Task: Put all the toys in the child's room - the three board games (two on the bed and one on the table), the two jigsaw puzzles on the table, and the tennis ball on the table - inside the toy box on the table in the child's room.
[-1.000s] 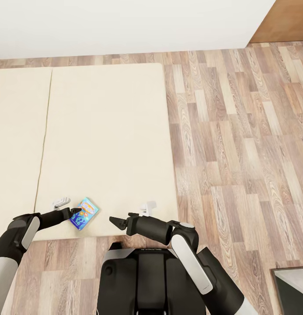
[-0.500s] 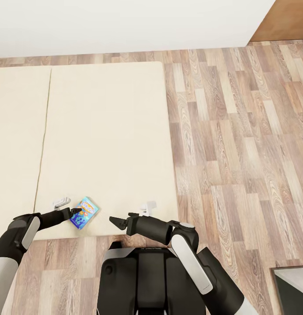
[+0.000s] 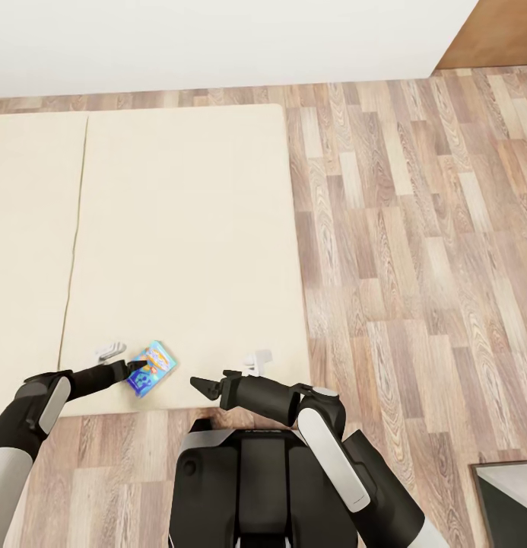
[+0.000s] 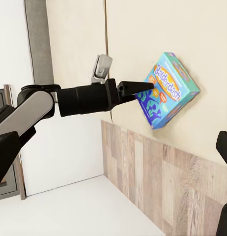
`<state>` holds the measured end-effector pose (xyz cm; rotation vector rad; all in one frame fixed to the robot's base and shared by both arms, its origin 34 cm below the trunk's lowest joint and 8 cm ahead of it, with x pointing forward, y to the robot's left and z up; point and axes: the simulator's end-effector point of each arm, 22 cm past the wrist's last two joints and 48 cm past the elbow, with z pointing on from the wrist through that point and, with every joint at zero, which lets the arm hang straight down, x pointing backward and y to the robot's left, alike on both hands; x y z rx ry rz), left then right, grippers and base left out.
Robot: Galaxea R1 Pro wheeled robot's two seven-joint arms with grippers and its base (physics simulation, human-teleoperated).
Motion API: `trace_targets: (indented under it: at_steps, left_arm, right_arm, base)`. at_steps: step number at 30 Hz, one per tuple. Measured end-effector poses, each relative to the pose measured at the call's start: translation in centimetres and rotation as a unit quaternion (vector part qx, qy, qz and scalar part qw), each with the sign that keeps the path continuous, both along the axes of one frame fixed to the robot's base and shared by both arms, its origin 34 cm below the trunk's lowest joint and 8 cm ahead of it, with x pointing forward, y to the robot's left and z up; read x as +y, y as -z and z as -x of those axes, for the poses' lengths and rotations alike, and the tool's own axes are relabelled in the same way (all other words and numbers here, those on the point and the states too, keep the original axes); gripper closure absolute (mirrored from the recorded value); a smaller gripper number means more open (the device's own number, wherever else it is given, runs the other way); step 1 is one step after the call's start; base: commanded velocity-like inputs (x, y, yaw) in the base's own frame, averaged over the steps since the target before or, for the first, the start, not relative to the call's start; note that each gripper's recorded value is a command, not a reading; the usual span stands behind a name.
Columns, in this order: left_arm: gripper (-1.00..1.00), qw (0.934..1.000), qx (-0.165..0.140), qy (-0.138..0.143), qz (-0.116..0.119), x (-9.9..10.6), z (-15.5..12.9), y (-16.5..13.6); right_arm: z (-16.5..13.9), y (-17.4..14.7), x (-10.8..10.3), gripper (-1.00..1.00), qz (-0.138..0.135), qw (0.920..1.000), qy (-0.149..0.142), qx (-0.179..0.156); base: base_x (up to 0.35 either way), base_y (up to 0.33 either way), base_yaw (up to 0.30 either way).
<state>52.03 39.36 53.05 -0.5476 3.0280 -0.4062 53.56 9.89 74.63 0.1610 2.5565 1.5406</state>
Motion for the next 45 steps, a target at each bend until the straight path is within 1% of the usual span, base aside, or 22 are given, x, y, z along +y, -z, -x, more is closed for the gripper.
trace_targets:
  at_steps: [5, 21, 28, 45]
  left_arm:
    - [-1.00, 1.0000, -0.006, 0.002, 0.002, -0.12, -0.21, 0.00]
    - [-1.00, 1.0000, -0.008, 0.002, 0.003, -0.17, -0.27, -0.01]
    - [-1.00, 1.0000, -0.007, 0.003, 0.003, -0.20, -0.25, 0.01]
    - [-1.00, 1.0000, -0.007, 0.003, 0.004, -0.32, -0.24, 0.02]
  right_arm:
    - [0.02, 0.04, 0.00, -1.00, 0.000, 1.0000, 0.000, 0.000]
    - [0.02, 0.04, 0.00, -1.00, 0.000, 1.0000, 0.000, 0.000]
    - [0.04, 0.05, 0.01, -1.00, 0.000, 1.0000, 0.000, 0.000]
    - [0.03, 0.05, 0.00, -1.00, 0.000, 1.0000, 0.000, 0.000]
  base:
    - [0.000, 0.000, 0.000]
    - [0.000, -0.003, 0.000]
    - [0.000, -0.135, 0.000]
    - [0.000, -0.053, 0.000]
